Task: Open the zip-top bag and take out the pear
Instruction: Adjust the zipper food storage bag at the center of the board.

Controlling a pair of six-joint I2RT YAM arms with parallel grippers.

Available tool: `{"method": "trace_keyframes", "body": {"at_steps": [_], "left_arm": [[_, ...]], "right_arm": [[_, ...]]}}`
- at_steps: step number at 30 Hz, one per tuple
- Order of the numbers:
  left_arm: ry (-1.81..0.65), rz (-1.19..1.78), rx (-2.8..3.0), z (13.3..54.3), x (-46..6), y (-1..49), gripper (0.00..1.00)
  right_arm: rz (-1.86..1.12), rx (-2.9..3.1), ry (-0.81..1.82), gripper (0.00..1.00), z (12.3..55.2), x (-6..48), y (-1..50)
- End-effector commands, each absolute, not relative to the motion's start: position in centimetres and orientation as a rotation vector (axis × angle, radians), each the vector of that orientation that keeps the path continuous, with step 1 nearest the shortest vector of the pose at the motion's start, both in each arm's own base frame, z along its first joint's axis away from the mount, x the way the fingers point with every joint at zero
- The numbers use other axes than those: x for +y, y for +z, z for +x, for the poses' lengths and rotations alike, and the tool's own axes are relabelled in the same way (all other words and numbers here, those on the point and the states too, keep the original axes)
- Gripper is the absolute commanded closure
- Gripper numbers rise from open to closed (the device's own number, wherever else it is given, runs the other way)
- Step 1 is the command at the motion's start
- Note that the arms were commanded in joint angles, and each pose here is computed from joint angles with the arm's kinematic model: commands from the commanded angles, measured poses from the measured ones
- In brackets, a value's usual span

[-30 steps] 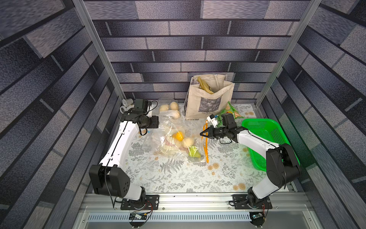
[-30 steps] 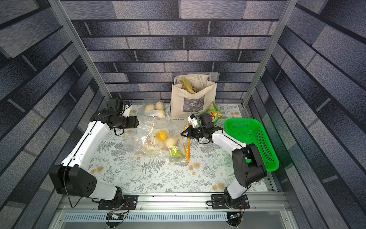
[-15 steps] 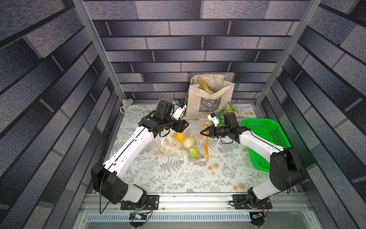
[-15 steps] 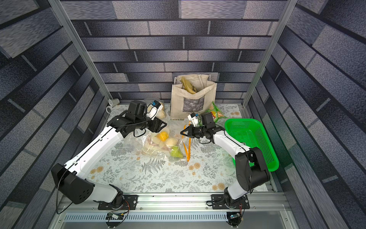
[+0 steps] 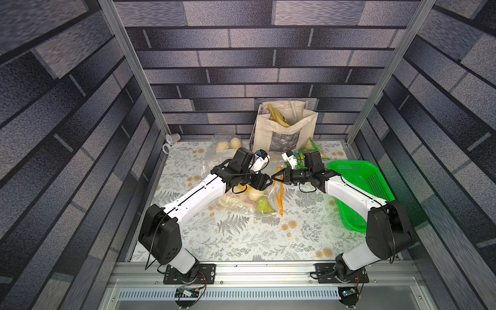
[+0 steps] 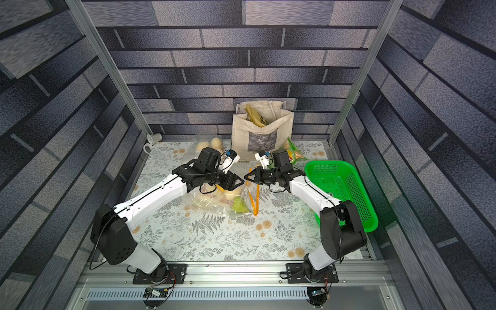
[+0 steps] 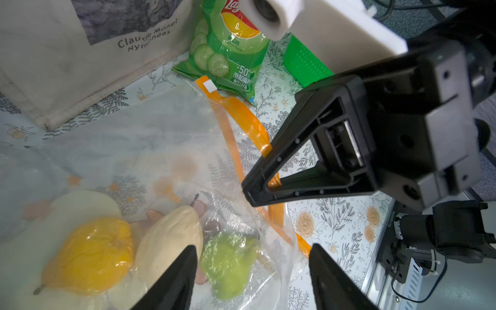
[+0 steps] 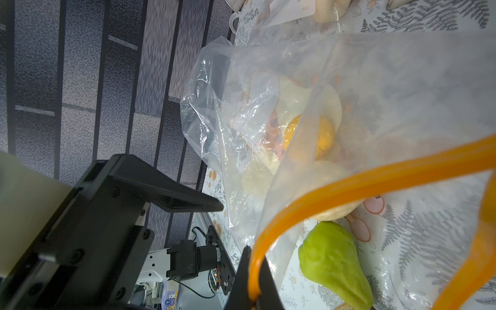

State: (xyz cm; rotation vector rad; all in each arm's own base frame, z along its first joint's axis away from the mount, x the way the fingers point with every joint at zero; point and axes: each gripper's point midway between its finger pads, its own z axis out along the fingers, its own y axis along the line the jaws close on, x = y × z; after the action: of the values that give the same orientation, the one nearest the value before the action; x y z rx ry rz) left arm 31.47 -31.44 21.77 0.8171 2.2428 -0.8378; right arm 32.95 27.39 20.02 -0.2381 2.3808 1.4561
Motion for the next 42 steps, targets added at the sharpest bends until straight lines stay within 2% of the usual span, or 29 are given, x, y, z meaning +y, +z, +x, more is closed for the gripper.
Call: {"method": "trace_keyframes", "body": {"at_steps": [1,5,12,15,20,21,23,24,25,26,27,29,32,37,42], "left_arm": [[-0.943,0.767,2.227,30.8,-32.6,22.0,0.33],[-0.934,0.765,2.263,30.4,-33.4,20.9,0.34],[-0.935,0.737,2.308,30.5,-34.1,19.4,0.43],[-0.863,0.732,2.342,30.9,-34.0,18.5,0.49],[-0.821,0.722,2.374,31.2,-33.9,17.5,0.65],[-0.827,0.725,2.365,31.2,-34.0,17.7,0.70],[-0.826,0.732,2.355,31.1,-34.0,17.9,0.87],[-0.825,0.731,2.353,31.1,-34.0,17.9,0.94],[-0.826,0.733,2.347,31.1,-33.9,18.1,1.00],[-0.827,0.732,2.344,31.1,-33.8,18.2,1.00],[-0.828,0.728,2.342,31.1,-33.8,18.2,1.00],[-0.833,0.717,2.348,31.0,-33.5,18.1,1.00],[-0.835,0.696,2.358,31.2,-33.2,17.8,1.00],[-0.850,0.674,2.363,31.4,-33.0,17.7,1.00],[-0.880,0.693,2.361,30.8,-33.2,18.1,1.00]], "right_arm": [[-0.208,2.394,1.440,0.99,33.8,27.3,20.3],[-0.190,2.398,1.439,0.99,34.0,27.3,20.6],[-0.174,2.394,1.447,0.99,34.1,27.4,20.8],[-0.168,2.388,1.456,0.99,34.0,27.3,20.9],[-0.166,2.380,1.464,0.99,33.8,27.3,21.1],[-0.167,2.382,1.464,0.99,33.7,27.3,21.0],[-0.166,2.383,1.462,0.98,33.6,27.2,21.0],[-0.166,2.385,1.461,0.92,33.6,27.2,21.0],[-0.166,2.390,1.455,0.80,33.6,27.2,20.8],[-0.164,2.396,1.446,0.65,33.6,27.1,20.8],[-0.166,2.404,1.430,0.54,33.6,27.0,20.7],[-0.184,2.426,1.369,0.42,33.4,26.4,20.7],[-0.213,2.440,1.293,0.38,32.8,25.1,21.2],[-0.204,2.468,1.221,0.37,31.1,21.8,21.6],[-0.209,2.556,1.075,0.34,29.5,19.7,19.3]]}}
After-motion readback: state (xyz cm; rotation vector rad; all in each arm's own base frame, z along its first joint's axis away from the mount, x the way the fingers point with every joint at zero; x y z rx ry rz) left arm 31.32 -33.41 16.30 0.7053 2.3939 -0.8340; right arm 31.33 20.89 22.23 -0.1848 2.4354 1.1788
